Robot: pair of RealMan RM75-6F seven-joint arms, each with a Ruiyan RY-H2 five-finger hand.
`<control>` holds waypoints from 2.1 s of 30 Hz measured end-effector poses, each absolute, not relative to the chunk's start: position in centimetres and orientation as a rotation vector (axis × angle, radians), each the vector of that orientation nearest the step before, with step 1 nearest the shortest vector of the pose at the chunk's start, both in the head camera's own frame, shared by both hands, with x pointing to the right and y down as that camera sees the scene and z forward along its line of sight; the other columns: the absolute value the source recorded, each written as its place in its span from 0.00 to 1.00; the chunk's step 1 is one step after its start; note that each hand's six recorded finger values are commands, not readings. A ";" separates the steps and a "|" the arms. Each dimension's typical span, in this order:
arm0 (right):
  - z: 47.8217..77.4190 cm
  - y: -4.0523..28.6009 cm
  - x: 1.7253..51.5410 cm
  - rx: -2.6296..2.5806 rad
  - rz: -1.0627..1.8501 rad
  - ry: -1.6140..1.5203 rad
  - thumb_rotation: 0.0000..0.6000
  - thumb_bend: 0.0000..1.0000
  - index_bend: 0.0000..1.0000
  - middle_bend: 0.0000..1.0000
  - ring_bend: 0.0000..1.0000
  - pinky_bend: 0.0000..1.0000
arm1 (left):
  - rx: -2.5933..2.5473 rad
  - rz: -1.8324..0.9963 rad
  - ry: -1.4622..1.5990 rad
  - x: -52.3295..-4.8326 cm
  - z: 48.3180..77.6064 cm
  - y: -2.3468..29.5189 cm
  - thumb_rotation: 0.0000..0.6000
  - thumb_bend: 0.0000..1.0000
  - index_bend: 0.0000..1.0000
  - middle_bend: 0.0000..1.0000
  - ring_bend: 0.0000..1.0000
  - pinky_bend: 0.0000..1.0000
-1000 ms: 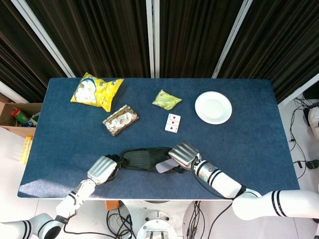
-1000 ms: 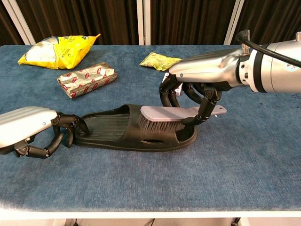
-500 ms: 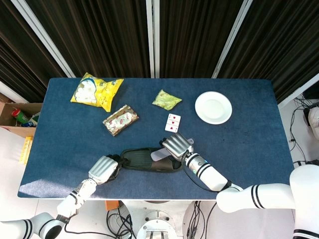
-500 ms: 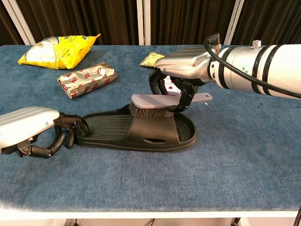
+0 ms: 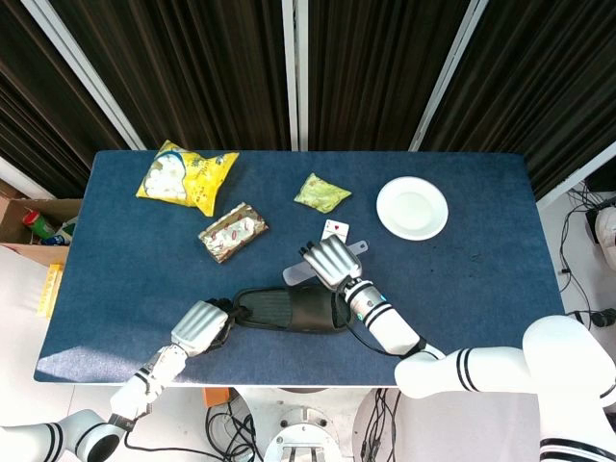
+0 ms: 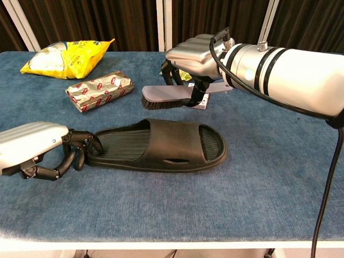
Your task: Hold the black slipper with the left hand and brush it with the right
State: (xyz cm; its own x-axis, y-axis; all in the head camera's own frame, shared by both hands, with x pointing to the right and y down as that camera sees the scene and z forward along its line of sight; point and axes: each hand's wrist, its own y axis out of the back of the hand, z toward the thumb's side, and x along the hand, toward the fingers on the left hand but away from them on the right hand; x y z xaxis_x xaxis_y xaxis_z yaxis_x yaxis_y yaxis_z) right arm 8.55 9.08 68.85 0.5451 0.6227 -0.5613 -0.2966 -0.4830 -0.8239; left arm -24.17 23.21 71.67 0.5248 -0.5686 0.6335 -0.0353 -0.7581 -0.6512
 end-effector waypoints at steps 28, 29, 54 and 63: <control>65.3 13.1 13.0 -2.003 1.270 -0.010 1.00 0.63 1.00 0.75 0.67 0.75 | -2.185 -1.208 0.478 -23.9 72.0 23.3 1.00 0.77 0.29 0.33 0.26 0.39; 65.5 13.2 12.9 -1.992 1.266 -0.017 1.00 0.63 1.00 0.75 0.67 0.75 | -2.185 -1.209 0.477 -23.9 72.0 23.4 1.00 0.77 0.29 0.33 0.26 0.39; 69.8 9.0 7.7 -1.686 1.173 -0.305 1.00 0.61 1.00 0.75 0.67 0.76 | -2.188 -1.200 0.504 -24.2 71.9 23.1 1.00 0.77 0.29 0.33 0.26 0.39; 66.6 8.7 10.3 -1.682 1.135 -0.419 1.00 0.61 1.00 0.75 0.67 0.76 | -2.164 -1.148 0.536 -24.0 71.2 22.5 1.00 0.72 0.30 0.26 0.26 0.38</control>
State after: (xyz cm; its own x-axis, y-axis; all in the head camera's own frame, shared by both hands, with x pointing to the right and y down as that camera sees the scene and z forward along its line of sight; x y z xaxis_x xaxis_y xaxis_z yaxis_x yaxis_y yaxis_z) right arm 10.27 8.73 66.64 0.4956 0.7233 -0.4808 -0.2378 -0.4194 -0.8761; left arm -23.97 22.54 71.16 0.5392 -0.6044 0.5864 -0.0618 -0.7228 -0.6883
